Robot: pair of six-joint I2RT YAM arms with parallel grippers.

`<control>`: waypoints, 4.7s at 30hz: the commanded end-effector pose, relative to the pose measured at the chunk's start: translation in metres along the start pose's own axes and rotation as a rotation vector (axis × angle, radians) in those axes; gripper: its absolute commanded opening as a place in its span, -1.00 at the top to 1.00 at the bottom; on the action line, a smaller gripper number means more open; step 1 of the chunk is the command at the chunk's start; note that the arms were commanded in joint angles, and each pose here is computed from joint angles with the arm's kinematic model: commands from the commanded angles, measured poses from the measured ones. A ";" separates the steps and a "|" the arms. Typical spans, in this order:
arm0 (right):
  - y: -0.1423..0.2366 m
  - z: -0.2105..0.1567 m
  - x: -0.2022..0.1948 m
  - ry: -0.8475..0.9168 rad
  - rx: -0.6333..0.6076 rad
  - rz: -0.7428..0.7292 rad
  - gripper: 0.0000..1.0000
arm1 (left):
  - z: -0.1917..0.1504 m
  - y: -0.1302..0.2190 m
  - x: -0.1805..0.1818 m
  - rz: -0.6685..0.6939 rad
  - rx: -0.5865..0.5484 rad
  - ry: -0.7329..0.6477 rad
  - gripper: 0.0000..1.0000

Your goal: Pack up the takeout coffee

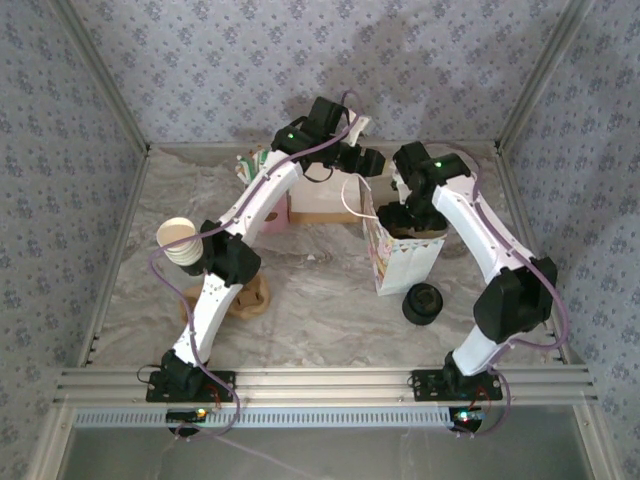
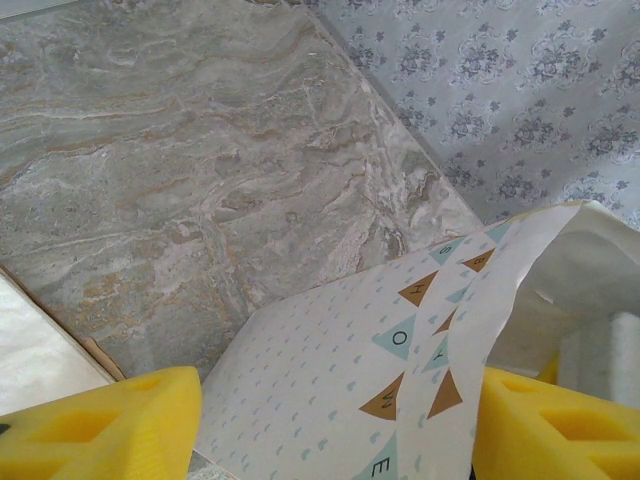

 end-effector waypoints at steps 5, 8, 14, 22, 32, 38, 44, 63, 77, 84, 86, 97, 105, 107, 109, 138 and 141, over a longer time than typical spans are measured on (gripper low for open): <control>0.021 -0.004 -0.001 -0.014 -0.036 -0.018 -0.92 | 0.010 0.010 -0.019 -0.032 -0.045 -0.029 -0.38; 0.021 -0.006 0.000 -0.013 -0.029 -0.014 -0.92 | 0.010 0.009 -0.019 -0.030 -0.044 -0.029 -0.38; 0.027 -0.008 -0.001 -0.013 -0.043 -0.013 -0.92 | 0.011 0.010 -0.020 -0.033 -0.051 -0.031 -0.38; 0.041 -0.009 -0.001 -0.018 -0.089 -0.018 -0.92 | 0.011 0.011 -0.023 -0.037 -0.051 -0.033 -0.39; 0.057 -0.013 -0.002 -0.029 -0.133 -0.014 -0.91 | 0.013 0.013 -0.025 -0.043 -0.060 -0.032 -0.40; 0.063 -0.016 -0.002 -0.036 -0.150 -0.007 -0.89 | 0.014 0.014 -0.027 -0.046 -0.066 -0.031 -0.41; 0.064 -0.017 -0.002 -0.036 -0.156 -0.003 -0.88 | 0.015 0.015 -0.028 -0.048 -0.068 -0.032 -0.44; 0.082 -0.022 -0.002 -0.041 -0.225 0.016 -0.88 | 0.020 0.028 -0.045 -0.064 -0.094 -0.054 -0.81; 0.098 -0.025 -0.001 -0.054 -0.293 0.052 -0.87 | 0.026 0.048 -0.059 -0.066 -0.127 -0.076 -0.98; 0.110 -0.028 -0.001 -0.061 -0.349 0.077 -0.85 | 0.030 0.061 -0.068 -0.068 -0.155 -0.089 -0.99; 0.114 -0.030 -0.002 -0.065 -0.373 0.085 -0.84 | 0.032 0.066 -0.071 -0.068 -0.167 -0.092 -0.99; 0.143 -0.041 -0.003 -0.073 -0.544 0.147 -0.75 | 0.042 0.101 -0.099 -0.080 -0.246 -0.119 -0.99; 0.163 -0.053 -0.003 -0.065 -0.651 0.186 -0.73 | 0.043 0.122 -0.125 -0.098 -0.288 -0.146 -0.99; 0.170 -0.058 -0.003 -0.061 -0.691 0.200 -0.73 | 0.041 0.130 -0.132 -0.094 -0.296 -0.159 -0.99; 0.177 -0.063 -0.002 -0.054 -0.729 0.217 -0.73 | 0.039 0.137 -0.140 -0.088 -0.301 -0.175 -0.99; 0.185 -0.133 0.000 0.029 -0.843 0.327 -0.97 | -0.056 0.192 -0.167 0.125 -0.267 -0.245 -0.99; 0.181 -0.131 0.004 0.038 -0.830 0.368 -0.97 | -0.072 0.192 -0.154 0.178 -0.239 -0.211 -0.99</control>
Point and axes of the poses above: each hand's point on the last joint's axis, 136 mm out from that joint toward the fingers, its own y axis back along the fingers, its own x axis along the line the jaws close on, z = x × y, the point moved 7 cm from there along y, back along the fingers, and after that the axes turned 2 degrees about y, right-handed, at the moved point
